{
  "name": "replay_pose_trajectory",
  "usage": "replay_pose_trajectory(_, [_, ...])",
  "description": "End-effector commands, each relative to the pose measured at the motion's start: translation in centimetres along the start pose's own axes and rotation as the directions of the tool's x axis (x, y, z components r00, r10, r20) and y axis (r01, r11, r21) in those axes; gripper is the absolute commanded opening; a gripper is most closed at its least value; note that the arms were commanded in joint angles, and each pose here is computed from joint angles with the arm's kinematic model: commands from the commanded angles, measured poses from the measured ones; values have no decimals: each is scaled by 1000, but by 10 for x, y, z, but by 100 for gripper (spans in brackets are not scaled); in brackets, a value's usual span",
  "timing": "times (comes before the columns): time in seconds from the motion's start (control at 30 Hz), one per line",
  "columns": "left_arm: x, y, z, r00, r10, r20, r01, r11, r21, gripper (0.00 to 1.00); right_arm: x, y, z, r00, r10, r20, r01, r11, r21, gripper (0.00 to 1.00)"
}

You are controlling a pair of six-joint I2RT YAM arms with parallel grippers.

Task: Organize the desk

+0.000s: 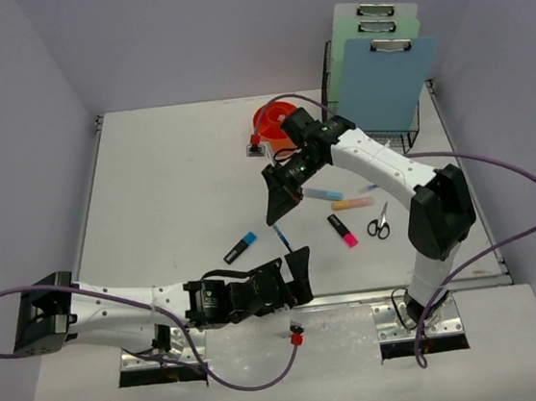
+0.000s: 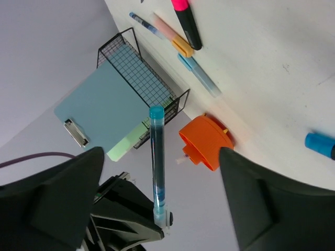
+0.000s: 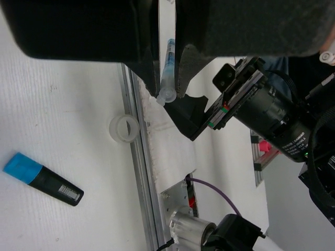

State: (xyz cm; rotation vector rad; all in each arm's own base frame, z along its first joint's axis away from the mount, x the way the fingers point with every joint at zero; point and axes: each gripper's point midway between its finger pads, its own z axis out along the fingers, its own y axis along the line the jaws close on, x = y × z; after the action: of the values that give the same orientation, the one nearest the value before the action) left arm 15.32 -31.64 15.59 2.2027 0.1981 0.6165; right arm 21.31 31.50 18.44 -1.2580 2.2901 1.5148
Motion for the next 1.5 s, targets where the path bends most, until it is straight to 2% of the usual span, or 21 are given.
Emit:
replay_pose_trajectory(0.0, [4,11,-9,994,-108,-9,106,991,-83,100,-31,5,-12,993,-109,39,107,993,46,0])
replay_pose_trajectory(0.07, [6,8,-11,989,-148,-10,147,986,-80,100,-46,-1,-18,989,-134,58,129,988,81,0])
replay_pose_trajectory(0.2, [-1,14,-27,962,-261,84,270,954,-128,100,-85,-20,-38,977,-186,104,169,974,153,0])
replay_pose_trajectory(0.3, [-5,15,-41,951,-270,150,296,936,-191,100,-115,-39,-54,957,-264,120,229,942,243,0])
replay_pose_trajectory(0.4, [-1,18,-50,904,-390,177,422,880,-216,100,-155,-61,-86,913,-366,181,278,882,381,0])
replay_pose_trajectory(0.5, [1,25,-56,718,-660,221,693,707,-139,100,-191,-88,-133,847,-438,302,230,814,534,0])
replay_pose_trajectory(0.53, [-1,31,-61,620,-742,255,780,620,-90,100,-204,-100,-154,803,-494,334,221,766,603,0])
replay_pose_trajectory(0.57, [-2,36,-65,612,-743,272,782,619,-70,100,-219,-100,-164,765,-540,351,224,734,641,0])
replay_pose_trajectory(0.6, [-1,45,-73,482,-824,296,866,500,-18,100,-219,-112,-176,753,-548,364,189,710,678,0])
replay_pose_trajectory(0.67, [-1,49,-72,256,-928,272,955,286,75,100,-240,-125,-205,673,-631,386,150,627,765,0])
replay_pose_trajectory(0.7, [7,54,-74,204,-942,265,968,235,91,100,-246,-126,-216,646,-641,414,124,623,772,0])
replay_pose_trajectory(0.73, [8,50,-67,21,-979,202,986,53,158,100,-247,-137,-230,623,-648,438,78,609,790,0])
replay_pose_trajectory(0.77, [16,53,-69,-30,-981,192,985,4,175,100,-252,-136,-235,601,-662,448,71,603,795,0])
replay_pose_trajectory(0.83, [32,52,-60,-297,-948,114,934,-264,240,100,-259,-144,-245,566,-691,450,43,570,821,0])
replay_pose_trajectory(0.87, [42,53,-57,-409,-909,86,889,-376,261,100,-263,-146,-250,547,-705,452,28,555,832,0])
replay_pose_trajectory(0.93, [63,56,-57,-549,-832,84,813,-509,283,100,-268,-146,-257,506,-726,467,2,542,841,0])
replay_pose_trajectory(1.03, [84,52,-52,-704,-708,50,688,-664,291,100,-267,-151,-261,469,-734,491,-39,538,842,0])
replay_pose_trajectory(1.1, [101,46,-48,-775,-630,41,613,-734,293,100,-271,-150,-267,429,-743,513,-72,539,839,0])
replay_pose_trajectory(1.33, [150,9,-40,-909,-413,57,414,-874,255,100,-271,-164,-270,386,-775,500,-105,502,859,0])
replay_pose_trajectory(1.4, [158,-2,-39,-939,-341,48,342,-906,249,100,-264,-175,-264,404,-774,487,-101,492,865,0])
replay_pose_trajectory(1.47, [159,-6,-36,-945,-325,43,325,-913,248,100,-259,-181,-259,414,-771,484,-93,493,865,0])
